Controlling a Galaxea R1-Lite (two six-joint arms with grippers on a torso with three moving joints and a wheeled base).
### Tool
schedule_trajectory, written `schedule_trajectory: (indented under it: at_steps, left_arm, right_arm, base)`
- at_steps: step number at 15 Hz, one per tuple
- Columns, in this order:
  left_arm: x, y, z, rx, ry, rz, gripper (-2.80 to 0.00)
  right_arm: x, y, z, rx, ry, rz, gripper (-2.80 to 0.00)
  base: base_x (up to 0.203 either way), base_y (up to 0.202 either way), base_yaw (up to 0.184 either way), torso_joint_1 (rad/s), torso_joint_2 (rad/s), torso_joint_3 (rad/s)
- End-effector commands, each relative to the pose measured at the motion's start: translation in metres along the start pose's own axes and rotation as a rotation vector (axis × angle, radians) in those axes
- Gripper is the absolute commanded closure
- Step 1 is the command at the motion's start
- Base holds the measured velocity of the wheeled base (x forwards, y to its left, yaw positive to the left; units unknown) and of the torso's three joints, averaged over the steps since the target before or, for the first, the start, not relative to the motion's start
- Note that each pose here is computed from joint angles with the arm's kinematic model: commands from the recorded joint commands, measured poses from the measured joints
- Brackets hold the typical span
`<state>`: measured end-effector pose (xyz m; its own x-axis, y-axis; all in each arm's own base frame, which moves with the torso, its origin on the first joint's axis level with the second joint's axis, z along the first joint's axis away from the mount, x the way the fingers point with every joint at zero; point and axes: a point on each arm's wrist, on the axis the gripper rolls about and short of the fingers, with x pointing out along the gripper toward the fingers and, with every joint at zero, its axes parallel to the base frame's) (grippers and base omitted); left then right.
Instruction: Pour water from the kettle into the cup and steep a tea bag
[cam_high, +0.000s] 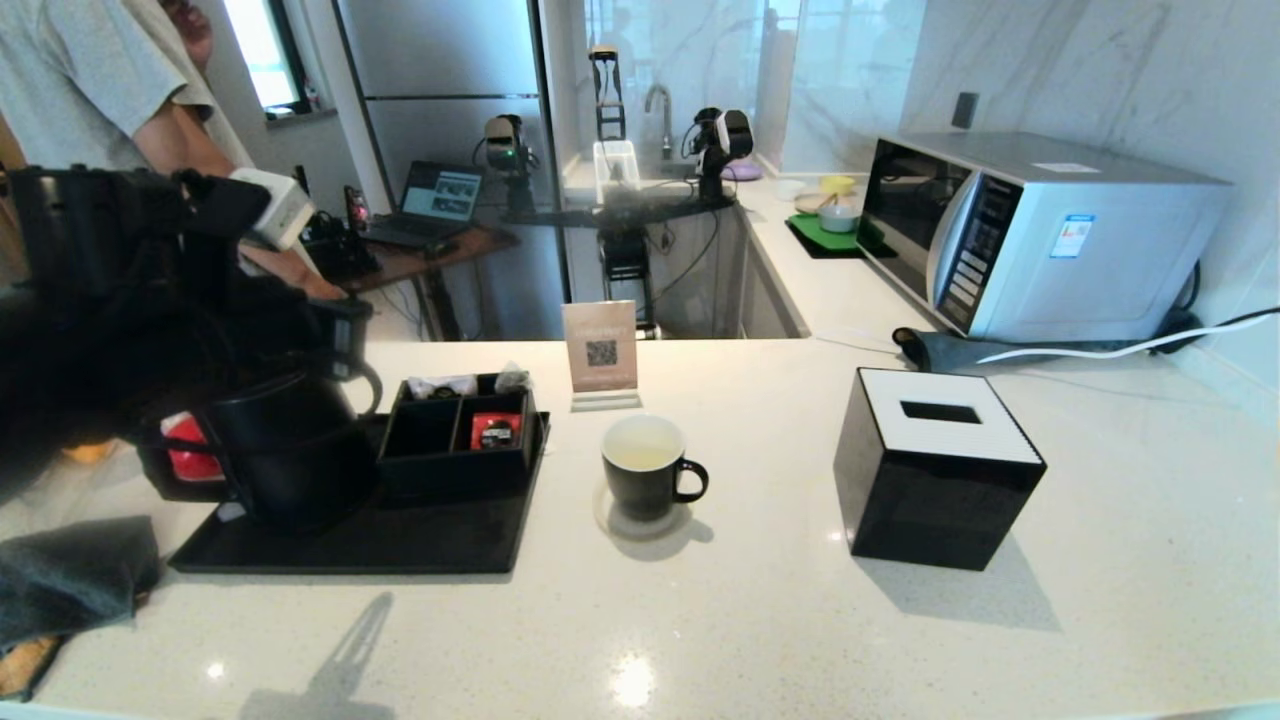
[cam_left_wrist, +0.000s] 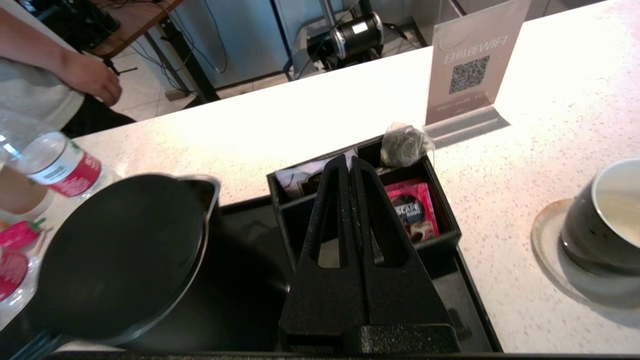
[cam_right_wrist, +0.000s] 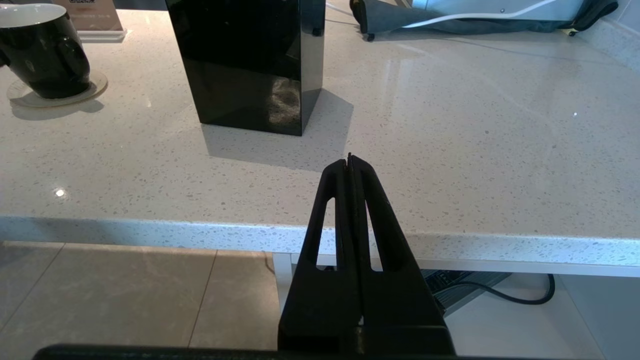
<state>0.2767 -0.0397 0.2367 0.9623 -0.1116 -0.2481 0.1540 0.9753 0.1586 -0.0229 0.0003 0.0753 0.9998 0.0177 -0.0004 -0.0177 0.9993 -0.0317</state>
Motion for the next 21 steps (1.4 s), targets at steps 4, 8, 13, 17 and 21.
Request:
schedule_trajectory:
  at_steps: [4,8,13,17,21]
  left_arm:
    - [0.060,-0.017,-0.012,0.017,0.074,-0.031,0.00]
    - [0.087,-0.030,-0.012,0.032,0.086,-0.001,0.00]
    - [0.103,-0.042,-0.018,0.042,0.105,-0.008,0.00]
    - [0.113,-0.044,-0.023,0.044,0.122,0.014,-2.80]
    - [0.128,-0.040,-0.023,0.039,0.113,0.039,-2.80]
  right_arm:
    - [0.000,0.000,0.000,0.000,0.001,0.001,0.00]
    - [0.000,0.000,0.000,0.000,0.001,-0.001,0.00]
    - [0.000,0.000,0.000,0.000,0.001,0.000,0.00]
    - [0.000,0.000,0.000,0.000,0.001,0.001,0.00]
    - [0.000,0.000,0.000,0.000,0.001,0.000,0.00]
  base:
    - [0.000,0.000,0.000,0.000,0.00,0.000]
    - [0.000,0.000,0.000,0.000,0.00,0.000]
    - [0.000,0.000,0.000,0.000,0.00,0.000]
    - [0.000,0.000,0.000,0.000,0.00,0.000]
    - [0.000,0.000,0.000,0.000,0.00,0.000]
